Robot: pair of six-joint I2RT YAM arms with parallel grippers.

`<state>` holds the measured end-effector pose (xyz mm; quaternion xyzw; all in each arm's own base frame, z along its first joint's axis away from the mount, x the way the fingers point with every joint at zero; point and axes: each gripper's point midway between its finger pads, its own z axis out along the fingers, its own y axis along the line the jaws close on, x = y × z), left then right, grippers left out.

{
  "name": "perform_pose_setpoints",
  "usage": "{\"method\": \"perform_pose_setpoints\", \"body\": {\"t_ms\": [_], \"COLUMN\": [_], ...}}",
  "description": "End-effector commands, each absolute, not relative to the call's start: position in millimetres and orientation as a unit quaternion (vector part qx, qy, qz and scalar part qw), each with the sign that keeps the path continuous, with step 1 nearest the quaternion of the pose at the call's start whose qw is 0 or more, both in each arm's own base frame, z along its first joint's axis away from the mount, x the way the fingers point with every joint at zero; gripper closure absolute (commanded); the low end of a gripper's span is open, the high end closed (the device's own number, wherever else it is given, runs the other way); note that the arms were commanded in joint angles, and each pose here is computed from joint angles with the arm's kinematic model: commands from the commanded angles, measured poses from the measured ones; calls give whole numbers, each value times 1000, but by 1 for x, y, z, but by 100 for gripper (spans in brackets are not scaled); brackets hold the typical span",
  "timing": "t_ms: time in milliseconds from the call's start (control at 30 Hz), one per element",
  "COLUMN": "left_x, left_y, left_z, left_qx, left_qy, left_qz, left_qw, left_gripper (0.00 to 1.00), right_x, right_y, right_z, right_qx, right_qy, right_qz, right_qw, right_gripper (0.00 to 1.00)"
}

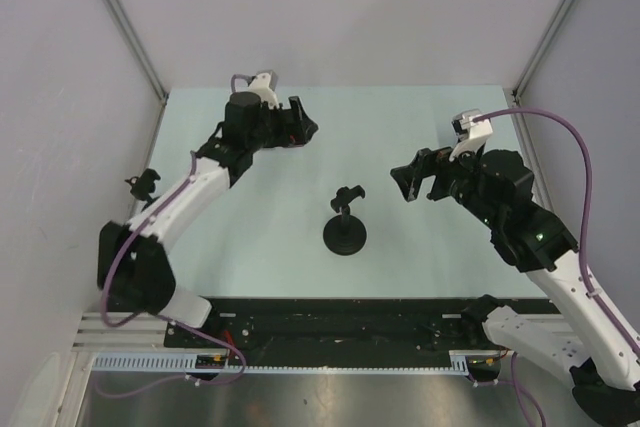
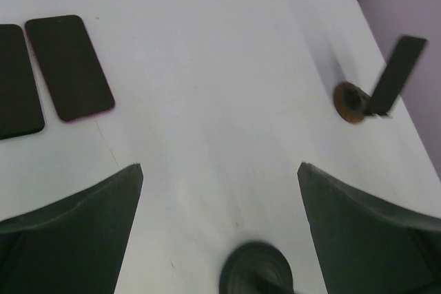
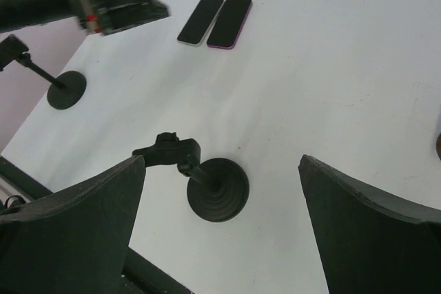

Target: Remove the phone from the phone stand

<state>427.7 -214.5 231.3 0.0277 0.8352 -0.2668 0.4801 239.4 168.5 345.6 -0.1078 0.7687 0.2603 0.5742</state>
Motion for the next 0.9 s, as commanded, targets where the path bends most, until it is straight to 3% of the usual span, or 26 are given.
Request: {"method": "perform_pose_setpoints", "body": {"t_ms": [0,333,467,667,867], "left_x": [377,260,247,231,226], "left_y": [-219,-267,-260,-271,-283], "left_z": [267,277,257,232,218], "left_qx": [61,114,109,124,145], "left_qy": [806,796,819,840,850], "left_qz": [-257,-272,-209,-202,-200], "left_qw": [529,528,523,489,466], "left_gripper": [0,0,0,1,8], "right_x": [254,276,279,278,276], "right_y": [158,152,154,159,160], "right_z": [341,326,322,313,308], "right_qx": [-84,-54,-48,-42,-33], "right_qy": [777,794,798,801,804], "right_qz": [221,179,179,194,202], "right_qw": [584,578,574,564,558], "right_gripper": [1,3,4,4,4]}}
